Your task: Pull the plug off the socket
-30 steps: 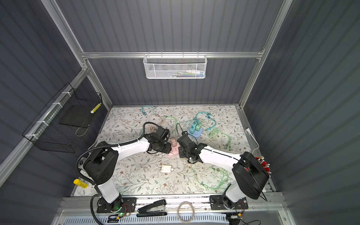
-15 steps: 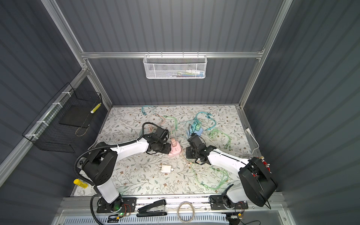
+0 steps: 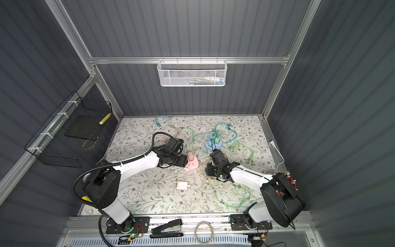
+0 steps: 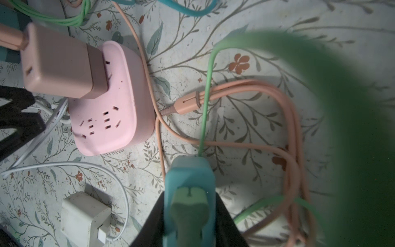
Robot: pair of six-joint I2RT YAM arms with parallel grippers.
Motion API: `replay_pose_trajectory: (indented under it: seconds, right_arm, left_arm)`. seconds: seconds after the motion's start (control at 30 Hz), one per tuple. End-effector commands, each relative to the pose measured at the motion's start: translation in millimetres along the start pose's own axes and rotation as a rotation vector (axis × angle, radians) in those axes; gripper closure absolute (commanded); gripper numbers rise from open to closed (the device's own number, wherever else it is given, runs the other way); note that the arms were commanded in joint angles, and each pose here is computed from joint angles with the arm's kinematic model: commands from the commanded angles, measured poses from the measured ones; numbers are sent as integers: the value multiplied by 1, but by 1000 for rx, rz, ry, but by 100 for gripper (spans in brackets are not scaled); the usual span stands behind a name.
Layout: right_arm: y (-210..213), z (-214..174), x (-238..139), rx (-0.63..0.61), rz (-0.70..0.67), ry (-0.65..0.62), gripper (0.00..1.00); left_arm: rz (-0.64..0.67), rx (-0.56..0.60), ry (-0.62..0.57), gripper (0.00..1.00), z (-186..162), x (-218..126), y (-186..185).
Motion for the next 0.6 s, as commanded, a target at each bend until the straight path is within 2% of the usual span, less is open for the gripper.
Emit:
replay_pose_trajectory:
  seconds: [0.0, 0.3, 0.57]
  right_arm:
    - [0, 1, -4, 30, 31, -20, 65]
    - [-9, -6, -4, 67, 15, -2, 52]
    - [-15, -5, -16, 77, -36, -8, 46]
  left_arm:
    - [7, 10, -13, 33, -1, -9, 3]
    - [9, 22, -41, 32, -1, -20, 4]
    - [19, 25, -58, 32, 0, -26, 6]
Point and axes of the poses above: each gripper's point midway between its finger pads, its own x axis out along the fingers, its own y axis along the line the jaws close on, z = x × y, the point moved 7 cm from there along -x, back along the fingers, and after that the axes turned 13 degrees about -x, right-handed, at the moved point
